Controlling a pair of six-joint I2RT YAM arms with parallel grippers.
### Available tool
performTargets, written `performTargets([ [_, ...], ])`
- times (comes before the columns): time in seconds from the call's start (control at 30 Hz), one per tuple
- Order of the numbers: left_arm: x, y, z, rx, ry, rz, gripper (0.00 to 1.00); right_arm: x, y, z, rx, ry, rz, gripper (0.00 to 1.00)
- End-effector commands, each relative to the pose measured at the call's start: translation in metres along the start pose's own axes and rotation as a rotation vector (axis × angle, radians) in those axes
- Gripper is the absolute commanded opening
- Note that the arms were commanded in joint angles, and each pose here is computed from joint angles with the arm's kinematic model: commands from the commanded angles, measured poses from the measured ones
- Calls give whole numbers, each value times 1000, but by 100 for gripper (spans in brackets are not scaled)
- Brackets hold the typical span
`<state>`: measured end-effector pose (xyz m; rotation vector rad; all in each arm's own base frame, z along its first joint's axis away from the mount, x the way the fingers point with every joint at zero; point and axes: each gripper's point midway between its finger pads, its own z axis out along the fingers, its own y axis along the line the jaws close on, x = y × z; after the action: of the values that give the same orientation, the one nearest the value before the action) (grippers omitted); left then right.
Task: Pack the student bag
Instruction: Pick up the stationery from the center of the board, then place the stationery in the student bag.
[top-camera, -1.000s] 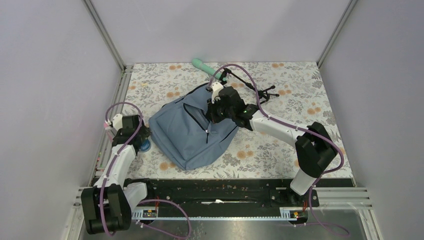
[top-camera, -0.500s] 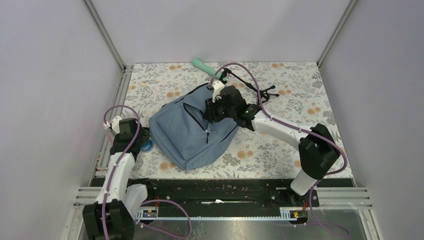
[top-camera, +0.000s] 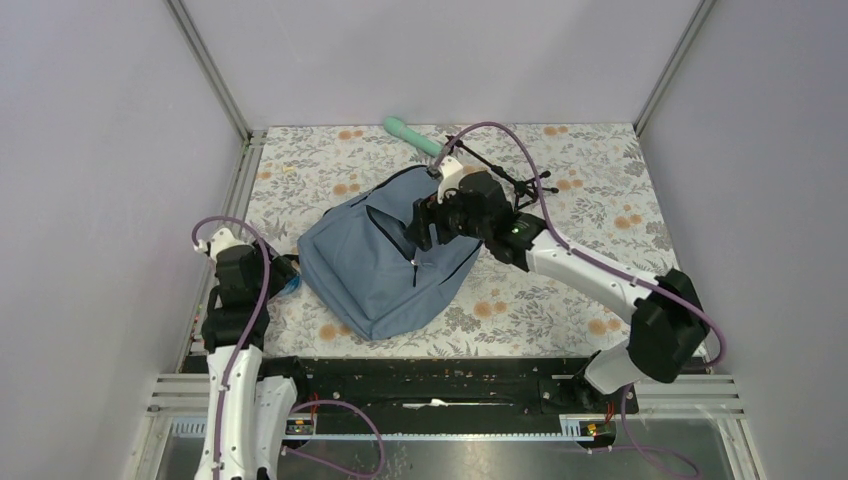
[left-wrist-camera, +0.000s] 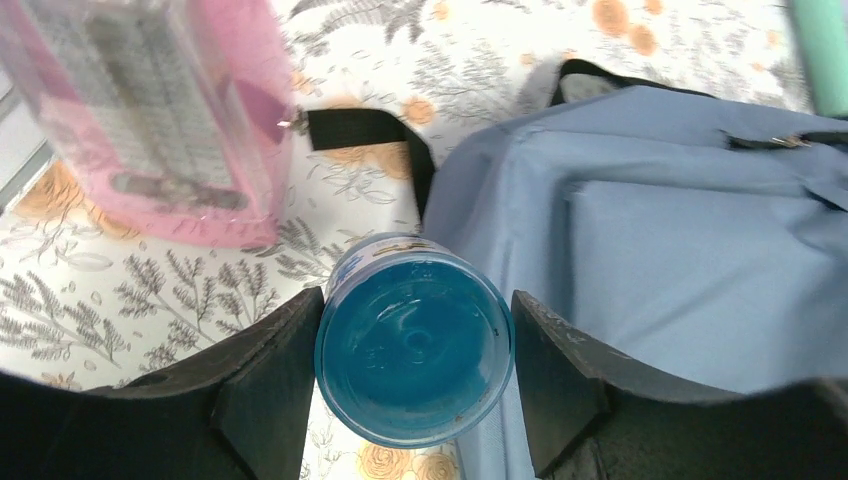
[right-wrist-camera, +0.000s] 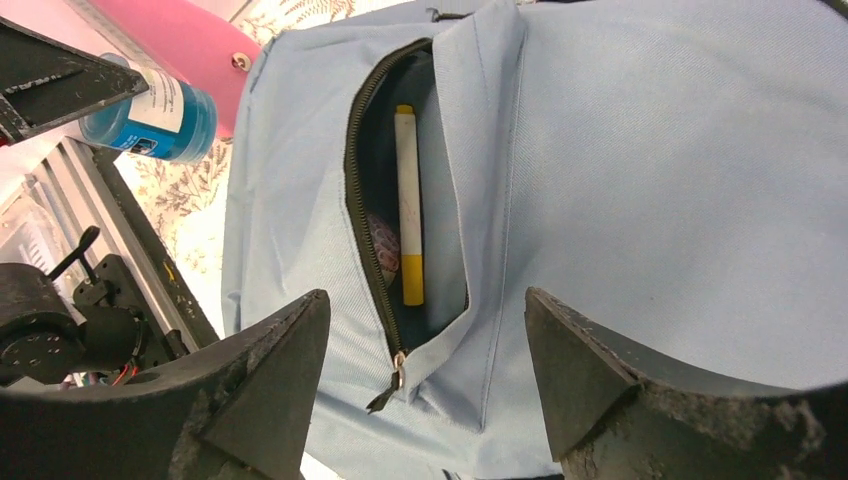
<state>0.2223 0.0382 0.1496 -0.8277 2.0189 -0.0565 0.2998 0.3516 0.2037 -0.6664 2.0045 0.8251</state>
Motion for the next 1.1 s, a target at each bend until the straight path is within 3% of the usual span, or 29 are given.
performTargets([
  [0.0, -41, -44, -35, 225, -104, 81, 29, -34, 9, -27, -18, -125, -49, 78],
  [0.17, -51, -95, -72, 507, -96, 209, 27, -38, 21, -50, -44, -135, 21, 80],
  [0.33, -67, -146, -120, 795, -67, 244, 27, -35, 55, -71, -255, -224, -60, 81],
  [0.5, -56, -181, -145, 1008, 119, 225, 26, -31, 84, -90, -441, -300, -174, 82],
  [0.83, -8, -234, -184, 1243, 349, 296, 27, -38, 128, -104, -638, -421, -338, 83],
  [1.07, 2, -249, -201, 1341, 420, 331, 27, -25, 131, -99, -649, -369, -382, 85],
])
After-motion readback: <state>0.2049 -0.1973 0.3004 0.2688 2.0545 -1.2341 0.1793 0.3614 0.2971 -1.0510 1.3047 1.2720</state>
